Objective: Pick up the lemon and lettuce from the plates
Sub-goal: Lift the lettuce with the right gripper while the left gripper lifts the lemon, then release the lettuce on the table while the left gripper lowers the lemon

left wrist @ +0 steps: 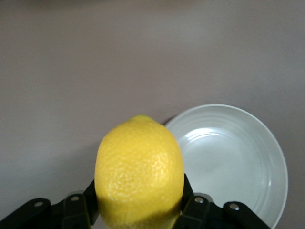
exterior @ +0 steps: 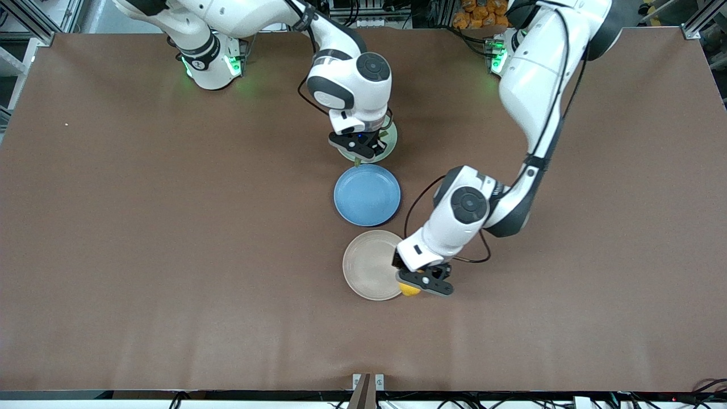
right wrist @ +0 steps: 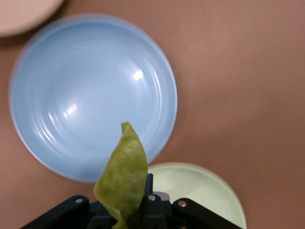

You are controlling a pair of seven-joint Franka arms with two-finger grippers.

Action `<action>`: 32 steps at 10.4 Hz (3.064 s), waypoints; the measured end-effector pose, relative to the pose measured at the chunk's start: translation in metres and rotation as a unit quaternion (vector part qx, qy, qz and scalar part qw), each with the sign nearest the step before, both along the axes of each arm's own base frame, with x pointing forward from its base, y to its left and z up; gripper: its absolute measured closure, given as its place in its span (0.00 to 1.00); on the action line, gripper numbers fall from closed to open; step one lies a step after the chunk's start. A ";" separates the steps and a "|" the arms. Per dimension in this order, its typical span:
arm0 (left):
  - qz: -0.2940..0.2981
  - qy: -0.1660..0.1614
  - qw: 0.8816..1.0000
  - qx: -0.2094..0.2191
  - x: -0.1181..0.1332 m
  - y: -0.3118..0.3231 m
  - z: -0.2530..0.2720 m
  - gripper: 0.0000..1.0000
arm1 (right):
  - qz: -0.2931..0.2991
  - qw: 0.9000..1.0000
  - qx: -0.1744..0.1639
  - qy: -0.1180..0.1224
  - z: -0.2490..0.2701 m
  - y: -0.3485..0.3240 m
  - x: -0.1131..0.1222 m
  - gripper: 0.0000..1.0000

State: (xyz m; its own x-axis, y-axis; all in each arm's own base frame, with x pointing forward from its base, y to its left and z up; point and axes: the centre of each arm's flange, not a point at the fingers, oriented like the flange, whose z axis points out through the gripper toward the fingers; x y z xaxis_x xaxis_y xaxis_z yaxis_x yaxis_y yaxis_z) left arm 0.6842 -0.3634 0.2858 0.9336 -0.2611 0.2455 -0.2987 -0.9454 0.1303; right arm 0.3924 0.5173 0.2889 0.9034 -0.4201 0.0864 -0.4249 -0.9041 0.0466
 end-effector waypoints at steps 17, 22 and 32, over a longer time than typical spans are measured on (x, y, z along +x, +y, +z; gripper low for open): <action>0.111 0.166 0.974 0.107 0.014 0.224 0.034 0.37 | 0.126 0.990 -0.014 0.058 0.101 -0.324 0.192 0.94; 0.113 0.160 0.972 0.128 -0.020 0.247 0.039 0.37 | 0.171 0.982 -0.014 0.079 0.083 -0.422 0.216 0.94; 0.128 0.117 0.979 0.111 -0.082 0.288 -0.024 0.37 | 0.153 0.984 -0.003 0.089 0.025 -0.489 0.226 0.72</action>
State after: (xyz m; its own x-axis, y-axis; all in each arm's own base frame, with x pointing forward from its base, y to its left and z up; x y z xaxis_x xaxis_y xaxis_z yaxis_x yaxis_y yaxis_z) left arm 0.6022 -0.0751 0.2614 0.9992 -0.0347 -0.0200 -0.0357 -0.9981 -0.0509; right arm 0.6183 0.0280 0.3140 0.9884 -0.1263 -0.0840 -0.1177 -0.9879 0.1009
